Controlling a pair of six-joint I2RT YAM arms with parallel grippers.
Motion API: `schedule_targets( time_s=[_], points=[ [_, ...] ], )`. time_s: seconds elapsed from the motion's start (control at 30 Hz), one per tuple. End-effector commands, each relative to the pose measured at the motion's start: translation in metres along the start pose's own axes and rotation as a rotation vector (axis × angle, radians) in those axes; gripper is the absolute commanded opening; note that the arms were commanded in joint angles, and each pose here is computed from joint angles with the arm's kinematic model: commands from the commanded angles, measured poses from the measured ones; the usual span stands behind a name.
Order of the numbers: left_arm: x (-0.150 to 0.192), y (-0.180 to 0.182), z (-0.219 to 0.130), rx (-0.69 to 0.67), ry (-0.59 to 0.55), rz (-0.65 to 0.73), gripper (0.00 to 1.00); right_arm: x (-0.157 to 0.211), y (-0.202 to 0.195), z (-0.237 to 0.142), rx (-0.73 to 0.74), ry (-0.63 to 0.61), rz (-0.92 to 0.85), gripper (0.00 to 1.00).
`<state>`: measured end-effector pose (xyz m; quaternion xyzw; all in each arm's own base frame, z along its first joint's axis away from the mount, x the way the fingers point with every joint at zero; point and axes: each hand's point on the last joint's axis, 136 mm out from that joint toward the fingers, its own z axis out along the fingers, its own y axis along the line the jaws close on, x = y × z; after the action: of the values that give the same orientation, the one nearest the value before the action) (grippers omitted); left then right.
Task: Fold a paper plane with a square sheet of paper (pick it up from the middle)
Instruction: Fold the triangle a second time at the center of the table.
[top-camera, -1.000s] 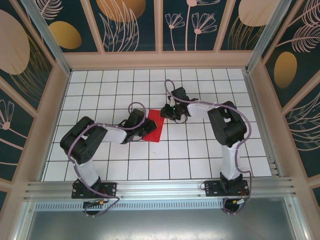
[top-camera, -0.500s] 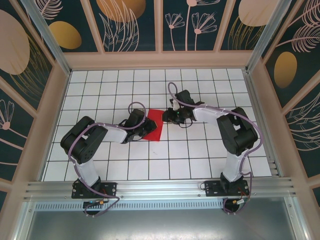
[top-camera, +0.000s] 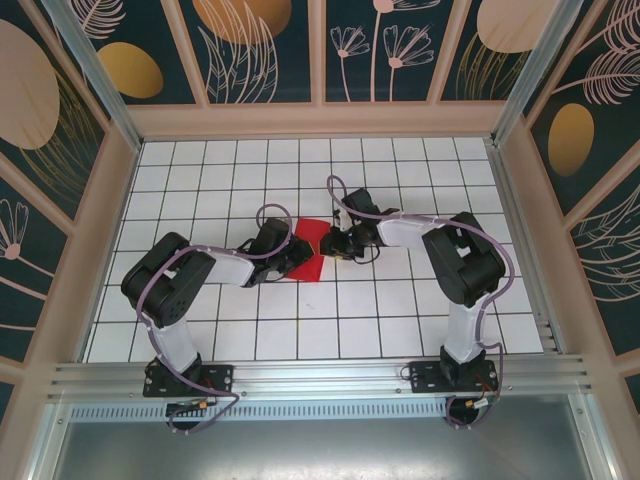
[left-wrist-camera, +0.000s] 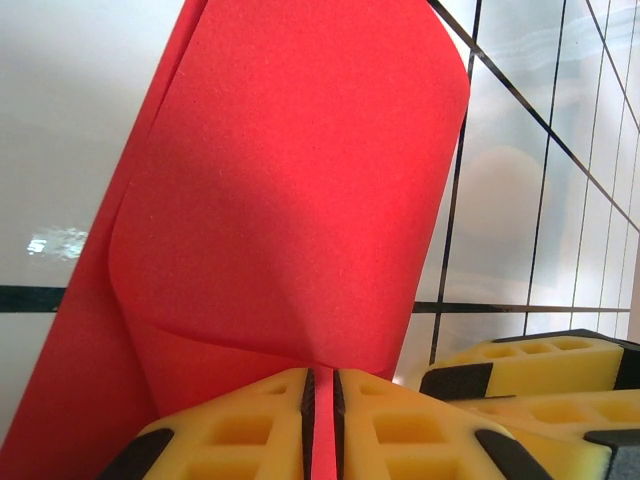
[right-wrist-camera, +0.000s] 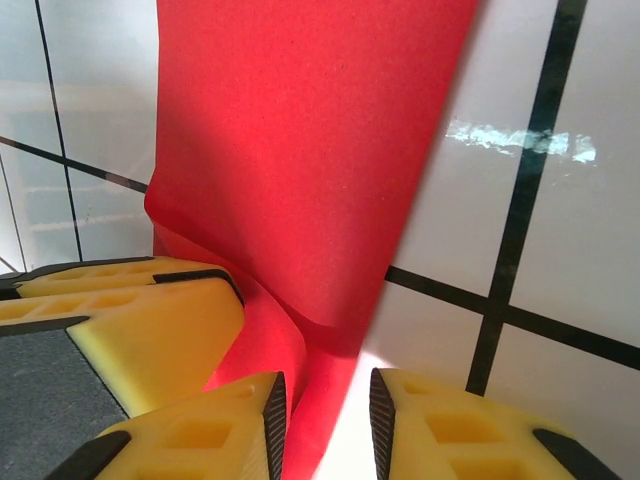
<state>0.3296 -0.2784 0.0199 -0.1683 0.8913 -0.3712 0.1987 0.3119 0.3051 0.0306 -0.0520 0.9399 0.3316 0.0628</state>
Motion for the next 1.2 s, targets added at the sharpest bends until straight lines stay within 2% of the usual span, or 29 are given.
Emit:
schedule_targets(
  time_s=[0.0, 0.67, 0.93, 1.17],
  points=[
    [0.001, 0.007, 0.005, -0.022, 0.011, -0.018, 0.18, 0.000, 0.010, 0.003, -0.030, 0.019, 0.001, 0.32],
    [0.000, -0.009, -0.003, 0.040, 0.013, -0.009, 0.19, -0.007, 0.010, 0.010, -0.044, -0.002, -0.016, 0.10],
    [0.001, -0.029, -0.015, 0.128, 0.020, -0.004, 0.24, -0.006, -0.001, 0.017, -0.011, -0.005, -0.019, 0.09],
    [0.013, -0.028, -0.022, 0.148, 0.053, -0.009, 0.26, -0.006, -0.004, 0.020, -0.003, -0.002, -0.017, 0.09]
  ],
)
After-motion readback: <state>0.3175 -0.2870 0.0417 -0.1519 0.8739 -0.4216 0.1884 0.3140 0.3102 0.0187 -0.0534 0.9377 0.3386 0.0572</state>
